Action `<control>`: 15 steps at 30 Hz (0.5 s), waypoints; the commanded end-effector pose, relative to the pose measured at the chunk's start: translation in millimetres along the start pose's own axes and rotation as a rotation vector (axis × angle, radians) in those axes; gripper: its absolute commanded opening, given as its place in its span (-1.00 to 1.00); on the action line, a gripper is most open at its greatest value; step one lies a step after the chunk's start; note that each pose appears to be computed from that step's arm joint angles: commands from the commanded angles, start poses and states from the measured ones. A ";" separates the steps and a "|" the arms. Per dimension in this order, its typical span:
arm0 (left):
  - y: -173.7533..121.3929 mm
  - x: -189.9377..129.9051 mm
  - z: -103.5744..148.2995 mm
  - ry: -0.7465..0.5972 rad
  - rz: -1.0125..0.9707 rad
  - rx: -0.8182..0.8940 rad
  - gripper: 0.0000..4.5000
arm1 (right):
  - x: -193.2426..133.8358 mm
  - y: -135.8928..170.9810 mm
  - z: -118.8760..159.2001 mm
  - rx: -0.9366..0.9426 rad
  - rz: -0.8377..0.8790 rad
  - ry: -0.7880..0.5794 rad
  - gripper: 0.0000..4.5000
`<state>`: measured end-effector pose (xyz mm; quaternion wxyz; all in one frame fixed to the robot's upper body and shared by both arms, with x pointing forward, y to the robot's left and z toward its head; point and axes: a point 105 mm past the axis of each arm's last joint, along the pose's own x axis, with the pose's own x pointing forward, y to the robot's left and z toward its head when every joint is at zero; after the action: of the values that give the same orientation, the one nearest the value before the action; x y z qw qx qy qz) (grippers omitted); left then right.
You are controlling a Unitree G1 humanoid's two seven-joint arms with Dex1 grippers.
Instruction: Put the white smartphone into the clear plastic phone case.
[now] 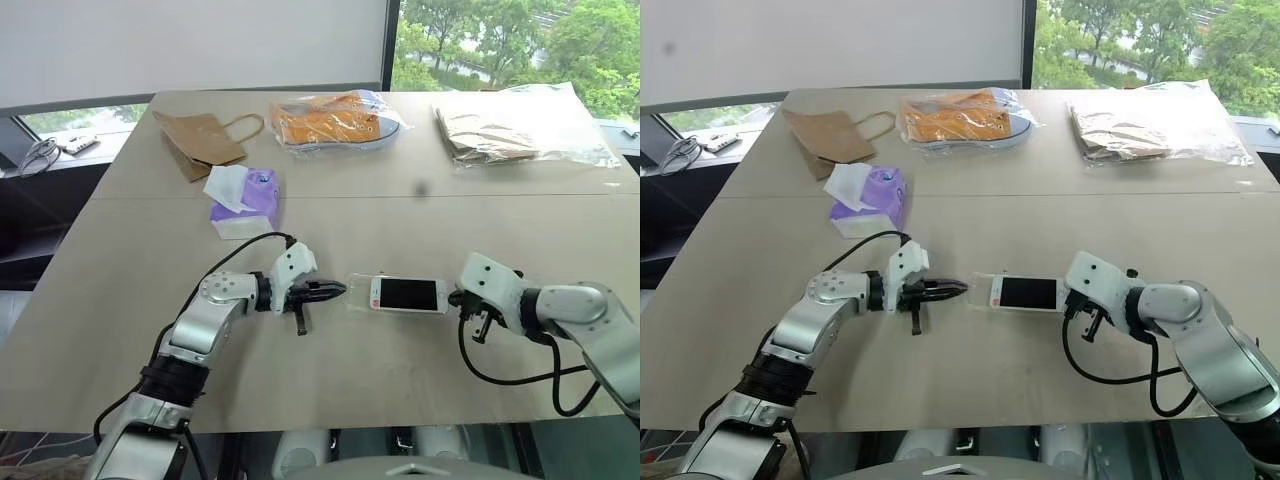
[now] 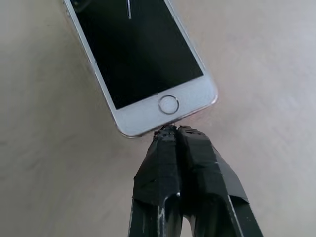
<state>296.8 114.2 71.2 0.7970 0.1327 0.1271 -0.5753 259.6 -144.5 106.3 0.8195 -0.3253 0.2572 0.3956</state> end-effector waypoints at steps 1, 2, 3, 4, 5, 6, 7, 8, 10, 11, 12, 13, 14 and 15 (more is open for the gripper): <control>-8.5 7.0 -18.4 0.049 -0.041 -0.018 -1.00 | 1.3 1.9 15.7 -0.056 0.005 -0.048 -1.00; -9.7 7.4 -19.6 0.048 -0.047 -0.016 -1.00 | 2.0 2.3 17.9 -0.060 0.008 -0.052 -1.00; -10.7 7.7 -20.4 0.046 -0.050 -0.015 -1.00 | 2.3 2.6 19.4 -0.062 0.010 -0.055 -1.00; -11.5 8.0 -21.2 0.046 -0.053 -0.014 -1.00 | 2.8 3.2 20.6 -0.072 0.014 -0.055 -1.00; -12.5 8.5 -22.1 0.045 -0.056 -0.013 -1.00 | 3.4 4.6 21.9 -0.085 0.019 -0.055 -1.00; -13.1 9.0 -22.6 0.044 -0.057 -0.012 -1.00 | 4.3 6.6 23.5 -0.093 0.028 -0.058 -1.00; -13.8 9.5 -23.2 0.043 -0.060 -0.012 -1.00 | 5.5 9.1 25.5 -0.103 0.040 -0.061 -1.00; -14.4 10.0 -23.5 0.043 -0.061 -0.011 -1.00 | 6.8 10.9 27.1 -0.116 0.047 -0.062 -1.00; -15.5 11.0 -24.0 0.041 -0.063 -0.011 -1.00 | 10.0 13.5 29.5 -0.142 0.059 -0.060 -1.00; -16.2 11.9 -23.8 0.038 -0.065 -0.011 -1.00 | 12.5 14.6 31.4 -0.160 0.064 -0.059 -1.00; -16.9 12.7 -23.6 0.036 -0.066 -0.011 -1.00 | 15.1 15.9 33.9 -0.171 0.070 -0.062 -1.00; -17.5 13.4 -23.0 0.034 -0.067 -0.011 -1.00 | 17.3 17.3 36.6 -0.182 0.077 -0.068 -1.00; -17.8 14.1 -22.5 0.031 -0.068 -0.011 -1.00 | 19.5 18.0 39.3 -0.190 0.081 -0.073 -1.00; -18.0 14.3 -22.2 0.030 -0.068 -0.011 -1.00 | 21.1 18.2 41.0 -0.193 0.083 -0.075 -1.00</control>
<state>295.2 112.5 67.6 0.7928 0.1418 0.1057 -0.5832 264.8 -112.2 102.1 0.7819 -0.3684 0.2416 0.4410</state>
